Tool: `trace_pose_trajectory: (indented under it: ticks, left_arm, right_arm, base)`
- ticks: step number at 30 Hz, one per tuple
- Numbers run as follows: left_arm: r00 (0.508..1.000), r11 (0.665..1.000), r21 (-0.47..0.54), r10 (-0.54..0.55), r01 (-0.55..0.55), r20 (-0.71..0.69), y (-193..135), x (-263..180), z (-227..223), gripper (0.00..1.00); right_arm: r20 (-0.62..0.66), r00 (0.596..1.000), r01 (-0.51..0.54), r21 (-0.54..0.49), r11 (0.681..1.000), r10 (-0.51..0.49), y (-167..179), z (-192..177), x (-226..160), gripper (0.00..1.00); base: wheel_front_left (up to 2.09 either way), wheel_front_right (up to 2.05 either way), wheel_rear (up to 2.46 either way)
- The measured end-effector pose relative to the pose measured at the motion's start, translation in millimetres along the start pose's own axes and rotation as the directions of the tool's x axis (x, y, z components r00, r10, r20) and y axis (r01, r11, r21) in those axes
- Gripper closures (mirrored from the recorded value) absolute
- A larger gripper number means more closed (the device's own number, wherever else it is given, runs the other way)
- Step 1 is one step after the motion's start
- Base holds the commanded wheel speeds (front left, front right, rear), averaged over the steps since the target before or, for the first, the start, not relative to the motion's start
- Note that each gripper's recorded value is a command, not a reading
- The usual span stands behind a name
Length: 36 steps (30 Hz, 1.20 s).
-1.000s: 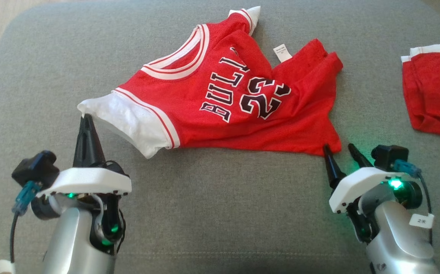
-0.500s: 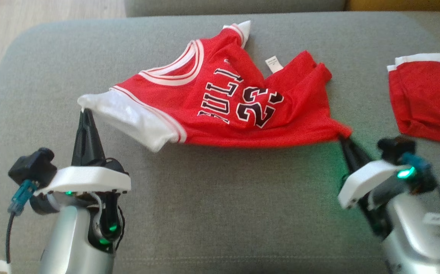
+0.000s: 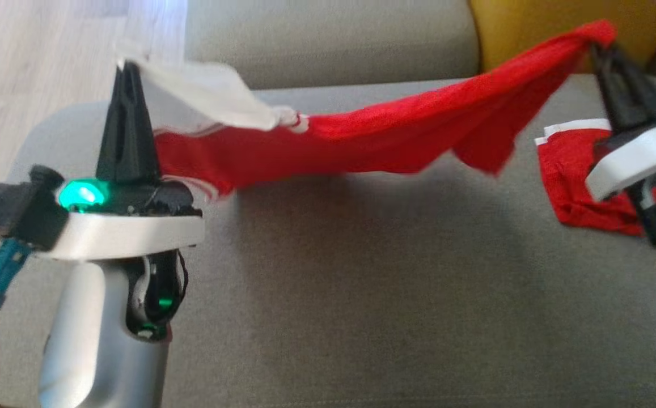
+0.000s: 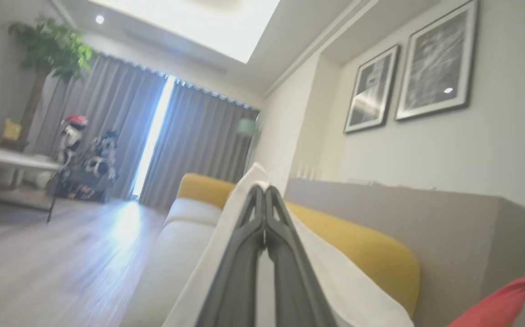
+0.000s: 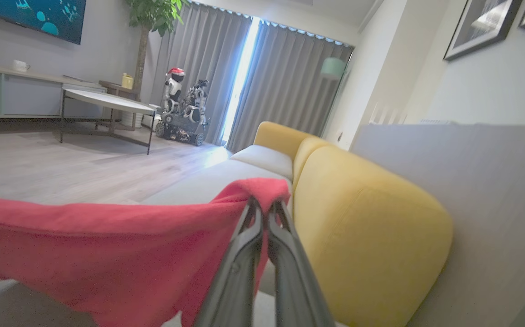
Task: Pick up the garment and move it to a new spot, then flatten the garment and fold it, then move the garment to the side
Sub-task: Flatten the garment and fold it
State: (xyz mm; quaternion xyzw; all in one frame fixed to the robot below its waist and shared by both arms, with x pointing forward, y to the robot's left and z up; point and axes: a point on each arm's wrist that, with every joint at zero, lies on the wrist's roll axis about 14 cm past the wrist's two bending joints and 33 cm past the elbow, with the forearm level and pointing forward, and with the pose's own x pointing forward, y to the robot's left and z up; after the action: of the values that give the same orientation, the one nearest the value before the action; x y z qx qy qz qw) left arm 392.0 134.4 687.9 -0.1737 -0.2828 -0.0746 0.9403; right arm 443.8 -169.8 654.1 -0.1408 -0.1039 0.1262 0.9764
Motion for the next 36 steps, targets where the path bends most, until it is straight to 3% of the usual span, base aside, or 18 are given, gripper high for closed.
trace_pose_trajectory:
  ticks: [9,16,23,29,36]
  left_arm:
    - [0.958,0.979,0.007,-0.2,0.203,0.204,-68,5,88,1.0]
    - [0.942,0.961,0.069,-0.277,0.269,0.191,-84,40,100,1.0]
    - [0.965,0.962,0.092,-0.259,0.255,0.032,-62,129,43,1.0]
    - [0.975,0.965,0.171,-0.213,0.2,0.062,-32,214,15,1.0]
    - [0.989,0.979,0.169,-0.131,0.117,0.075,10,245,-30,1.0]
  right_arm:
    - [0.099,0.988,0.128,-0.088,0.988,-0.119,-42,82,-33,1.0]
    - [-0.013,0.996,0.09,-0.052,0.995,-0.091,-35,63,-26,1.0]
    - [-0.024,1.0,0.01,0.035,0.999,-0.01,-37,68,53,1.0]
    - [0.085,0.995,0.047,0.058,0.997,-0.051,-66,71,139,1.0]
    - [0.163,0.982,0.075,0.106,0.992,-0.092,-69,26,194,1.0]
  base:
    - [0.0,0.0,0.0]
    - [0.0,0.0,0.0]
    - [0.0,0.0,0.0]
    - [0.0,0.0,0.0]
    - [0.0,0.0,0.0]
